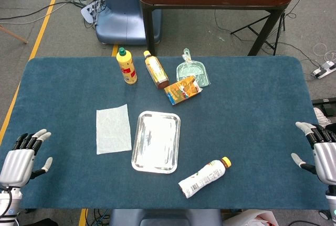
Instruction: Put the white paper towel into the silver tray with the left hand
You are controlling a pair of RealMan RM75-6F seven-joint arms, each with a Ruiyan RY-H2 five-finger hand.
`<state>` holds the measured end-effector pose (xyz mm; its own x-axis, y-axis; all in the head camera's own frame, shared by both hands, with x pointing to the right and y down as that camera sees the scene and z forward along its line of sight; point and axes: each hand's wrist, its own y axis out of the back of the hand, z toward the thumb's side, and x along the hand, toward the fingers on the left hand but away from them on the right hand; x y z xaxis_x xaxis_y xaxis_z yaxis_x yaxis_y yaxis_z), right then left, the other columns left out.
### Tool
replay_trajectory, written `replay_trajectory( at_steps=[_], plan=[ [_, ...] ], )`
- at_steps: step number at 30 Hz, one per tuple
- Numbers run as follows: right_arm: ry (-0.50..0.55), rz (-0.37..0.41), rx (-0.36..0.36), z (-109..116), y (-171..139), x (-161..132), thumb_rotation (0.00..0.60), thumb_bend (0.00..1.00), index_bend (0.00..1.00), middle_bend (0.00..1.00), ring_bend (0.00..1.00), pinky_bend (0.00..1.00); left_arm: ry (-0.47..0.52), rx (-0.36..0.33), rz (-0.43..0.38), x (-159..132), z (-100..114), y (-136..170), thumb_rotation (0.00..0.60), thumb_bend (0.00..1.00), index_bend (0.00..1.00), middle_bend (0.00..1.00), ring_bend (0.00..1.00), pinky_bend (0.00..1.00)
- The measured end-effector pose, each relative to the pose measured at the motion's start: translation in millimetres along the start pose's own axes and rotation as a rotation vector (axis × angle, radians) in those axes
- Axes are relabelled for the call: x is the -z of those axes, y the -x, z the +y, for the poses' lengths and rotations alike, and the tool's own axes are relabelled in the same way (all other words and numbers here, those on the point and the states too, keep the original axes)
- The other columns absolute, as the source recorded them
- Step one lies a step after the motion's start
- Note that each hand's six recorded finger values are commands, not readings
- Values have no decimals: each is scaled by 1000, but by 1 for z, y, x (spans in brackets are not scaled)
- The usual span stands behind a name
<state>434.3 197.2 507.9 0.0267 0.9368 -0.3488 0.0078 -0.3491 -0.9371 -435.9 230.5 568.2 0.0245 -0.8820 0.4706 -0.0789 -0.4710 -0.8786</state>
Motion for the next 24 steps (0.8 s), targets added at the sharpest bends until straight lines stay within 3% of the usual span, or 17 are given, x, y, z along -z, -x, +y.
replay_trajectory(
  at_steps=[13, 20, 24],
  plan=[
    [-10, -3, 5, 5, 1, 0, 600, 185, 202, 234, 178, 280, 21, 89, -197, -50, -47, -45, 600, 311, 340, 146, 149, 72],
    [-9, -8, -2, 3, 0, 1, 600, 184, 202, 234, 178, 280, -4, 83, -251, -66, -71, -62, 600, 202, 389, 178, 153, 71],
    [-9, -17, -9, 1, -1, 3, 600, 185, 202, 234, 178, 280, -28, 97, -266, -66, -85, -68, 600, 196, 412, 190, 158, 71]
  ],
)
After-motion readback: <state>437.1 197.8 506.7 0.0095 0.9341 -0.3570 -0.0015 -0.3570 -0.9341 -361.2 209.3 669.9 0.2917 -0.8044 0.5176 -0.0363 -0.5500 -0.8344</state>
